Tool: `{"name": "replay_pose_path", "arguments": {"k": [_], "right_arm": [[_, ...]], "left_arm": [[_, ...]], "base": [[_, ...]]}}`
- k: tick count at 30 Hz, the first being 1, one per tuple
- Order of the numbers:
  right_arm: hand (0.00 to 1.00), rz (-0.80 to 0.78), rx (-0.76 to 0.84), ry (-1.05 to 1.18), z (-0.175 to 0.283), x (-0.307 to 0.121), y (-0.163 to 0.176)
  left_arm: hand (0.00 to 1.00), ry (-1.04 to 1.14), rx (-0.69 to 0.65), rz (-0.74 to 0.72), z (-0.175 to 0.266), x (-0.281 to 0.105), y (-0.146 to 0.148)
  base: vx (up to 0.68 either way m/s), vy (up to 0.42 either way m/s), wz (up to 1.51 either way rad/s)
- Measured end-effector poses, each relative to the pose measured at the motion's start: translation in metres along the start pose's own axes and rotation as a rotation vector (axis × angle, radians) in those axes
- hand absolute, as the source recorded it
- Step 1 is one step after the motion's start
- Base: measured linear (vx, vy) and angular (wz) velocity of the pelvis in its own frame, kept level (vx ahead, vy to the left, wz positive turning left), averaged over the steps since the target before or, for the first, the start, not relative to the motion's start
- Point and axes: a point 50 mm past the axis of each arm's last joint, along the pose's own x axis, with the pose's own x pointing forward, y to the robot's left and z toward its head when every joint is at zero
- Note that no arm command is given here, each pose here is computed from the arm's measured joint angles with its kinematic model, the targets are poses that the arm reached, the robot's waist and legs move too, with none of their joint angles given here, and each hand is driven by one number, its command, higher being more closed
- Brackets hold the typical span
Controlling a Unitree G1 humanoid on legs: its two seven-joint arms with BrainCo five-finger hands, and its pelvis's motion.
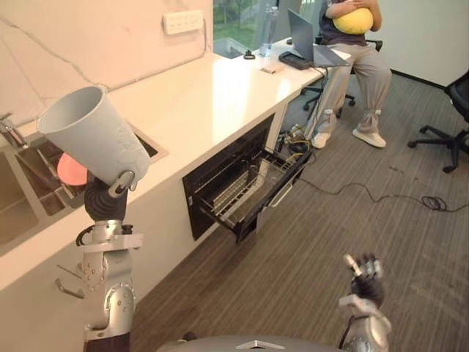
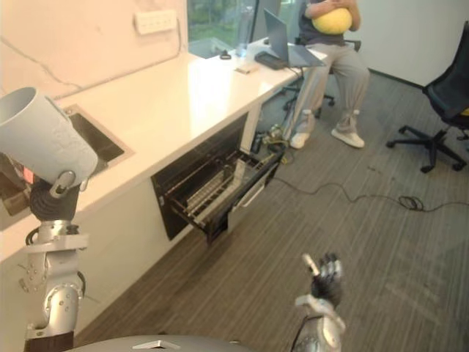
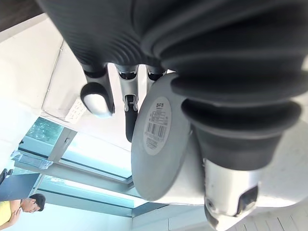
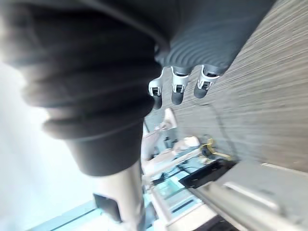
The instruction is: Walk over to the sink, pick up the cup, carry it to the dishwasher, place the cup inside the dishwasher, then close the dishwasher door
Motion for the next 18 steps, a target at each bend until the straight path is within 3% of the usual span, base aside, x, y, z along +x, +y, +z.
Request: {"name": "replay_pose_path", "arguments": {"k": [7, 14, 18], "right_arm": [[0.00, 0.114, 0.055, -0.164, 0.032, -0.002, 0.032], [0.00, 0.487, 0.103, -0.301, 0.065, -0.016, 0.093], [0.00, 0.630, 0.117, -0.352, 0.080, -0.027, 0.120]], "left_arm": [[1.00, 0.075, 0.084, -0.019, -0.015, -0.001, -0.005], [1.00, 0.181, 0.095, 0.028, -0.029, -0.005, 0.002], [1.00, 0.229, 0.054, -0.004, -0.041, -0.011, -0.015]], "base": [[-0.08, 0.039, 0.34], [-0.09, -0.146, 0.16], [0.23, -0.264, 0.30]]}}
